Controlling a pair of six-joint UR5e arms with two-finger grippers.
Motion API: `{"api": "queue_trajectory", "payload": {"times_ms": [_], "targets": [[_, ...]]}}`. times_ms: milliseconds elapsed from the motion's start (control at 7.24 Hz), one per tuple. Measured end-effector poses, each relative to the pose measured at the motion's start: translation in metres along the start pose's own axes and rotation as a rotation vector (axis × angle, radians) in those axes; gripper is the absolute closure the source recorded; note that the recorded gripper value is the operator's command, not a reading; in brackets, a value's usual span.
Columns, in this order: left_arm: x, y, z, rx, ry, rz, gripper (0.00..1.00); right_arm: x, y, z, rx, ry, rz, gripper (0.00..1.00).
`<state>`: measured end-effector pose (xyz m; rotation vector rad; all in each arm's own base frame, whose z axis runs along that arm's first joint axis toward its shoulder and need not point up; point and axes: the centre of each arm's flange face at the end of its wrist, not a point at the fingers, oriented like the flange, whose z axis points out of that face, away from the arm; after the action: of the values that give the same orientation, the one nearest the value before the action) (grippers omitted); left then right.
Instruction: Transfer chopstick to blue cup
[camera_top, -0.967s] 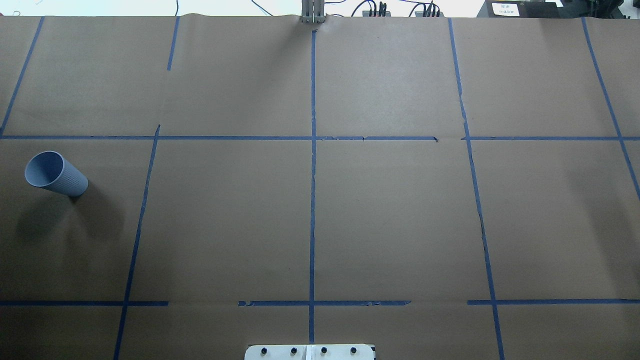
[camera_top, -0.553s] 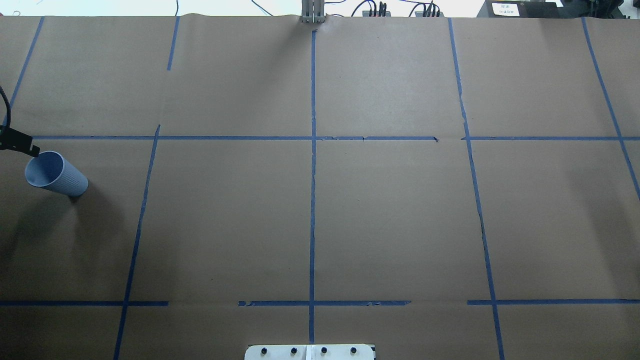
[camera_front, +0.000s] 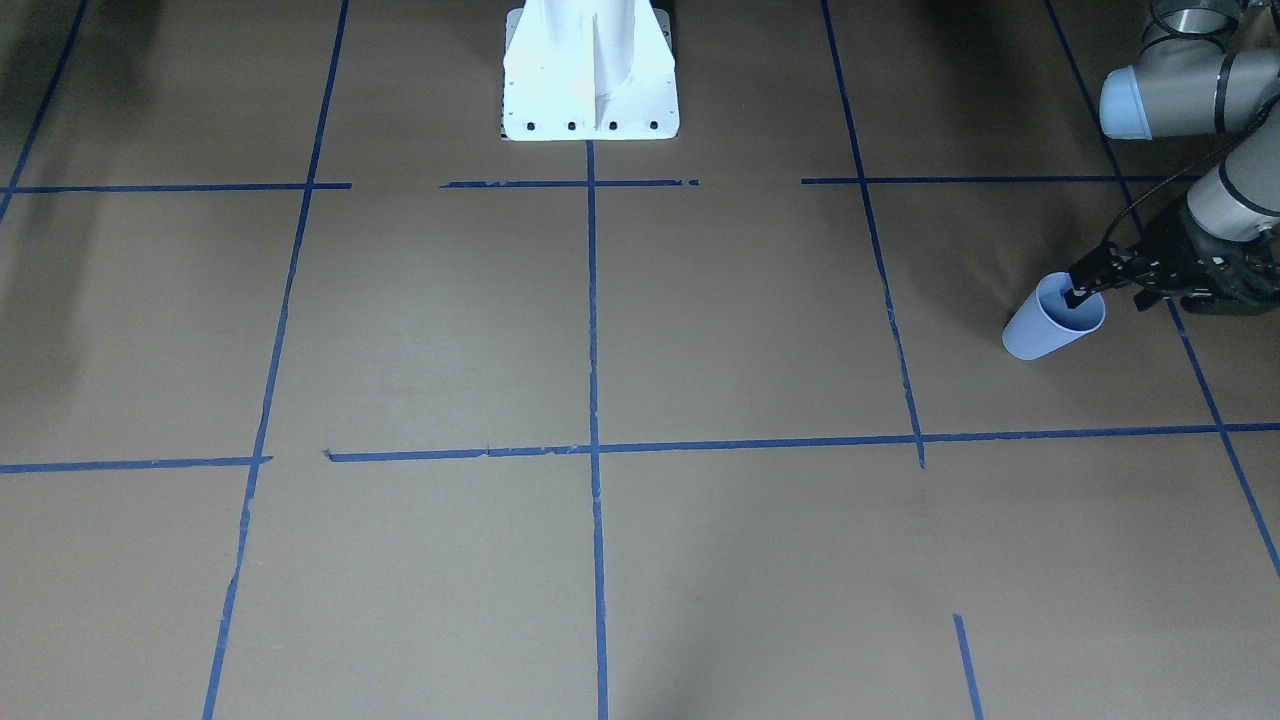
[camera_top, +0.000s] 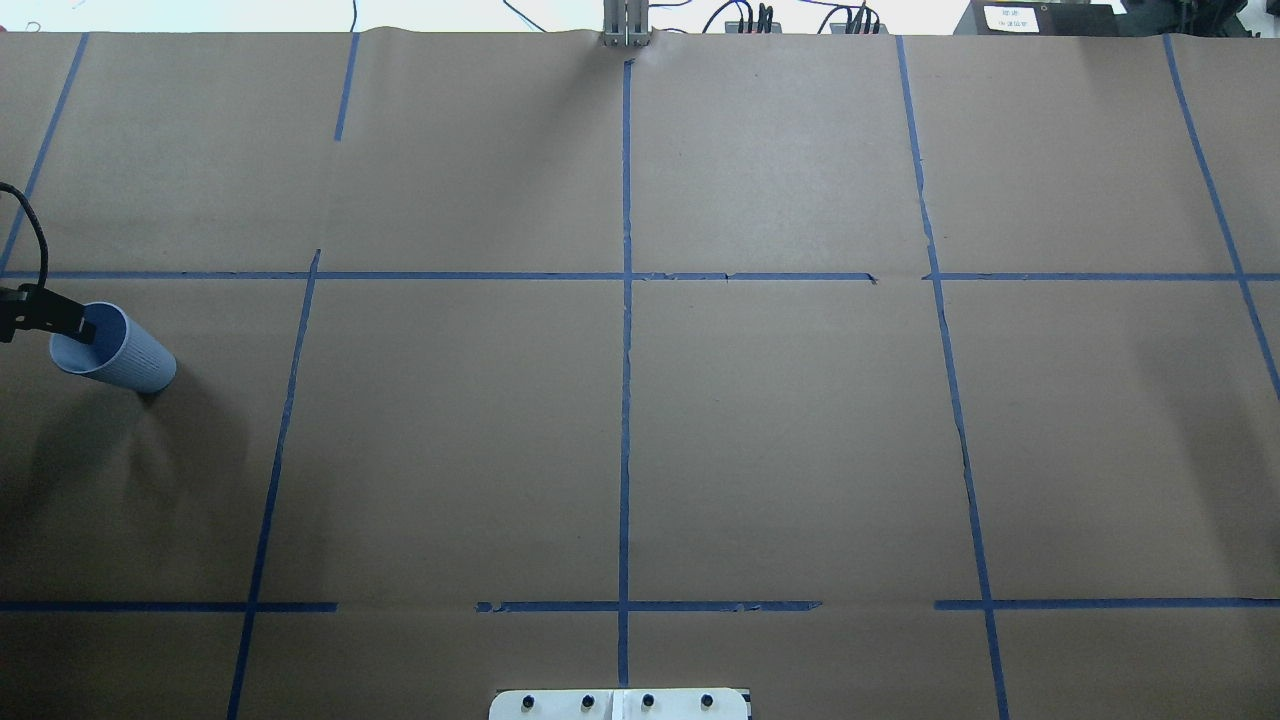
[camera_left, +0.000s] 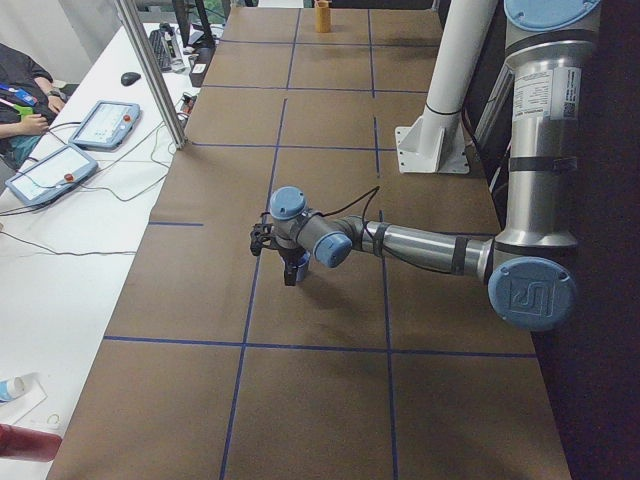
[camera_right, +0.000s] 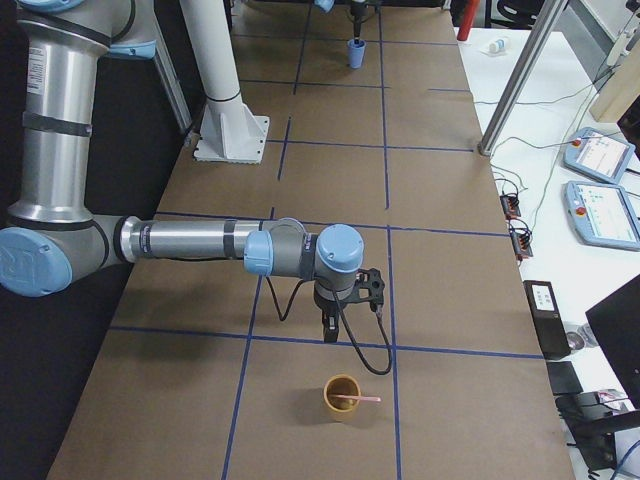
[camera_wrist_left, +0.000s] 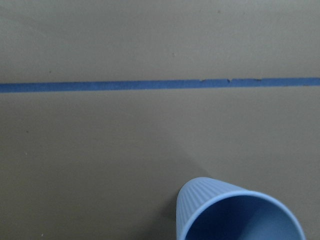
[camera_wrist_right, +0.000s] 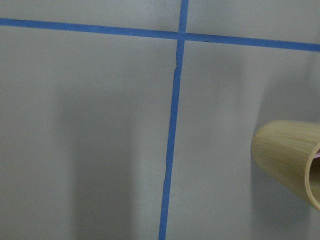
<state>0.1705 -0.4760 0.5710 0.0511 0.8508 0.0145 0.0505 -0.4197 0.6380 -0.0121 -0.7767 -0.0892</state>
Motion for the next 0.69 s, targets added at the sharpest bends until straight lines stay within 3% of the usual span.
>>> {"api": "queue_trajectory", "payload": {"times_ms": [138, 276, 414, 691], "targets": [[0.0006, 0.0013, 0.0051, -0.01, -0.002, 0.002, 0.09, 0.0, 0.0, 0.0, 0.0, 0.0, 0.0, 0.0], [0.0015, 0.0017, 0.0083, -0.015, -0.003, 0.003, 0.6, 0.0, 0.0, 0.0001, 0.0, 0.0, 0.0, 0.0], [0.0035, 0.0007, 0.0092, -0.016, -0.002, -0.012, 0.92, 0.0001, 0.0, 0.0, 0.0, 0.0, 0.0, 0.0], [0.01, -0.004, 0.0081, -0.011, 0.003, -0.07, 0.95, 0.0, 0.0, 0.0001, 0.0, 0.0, -0.001, 0.0]]}}
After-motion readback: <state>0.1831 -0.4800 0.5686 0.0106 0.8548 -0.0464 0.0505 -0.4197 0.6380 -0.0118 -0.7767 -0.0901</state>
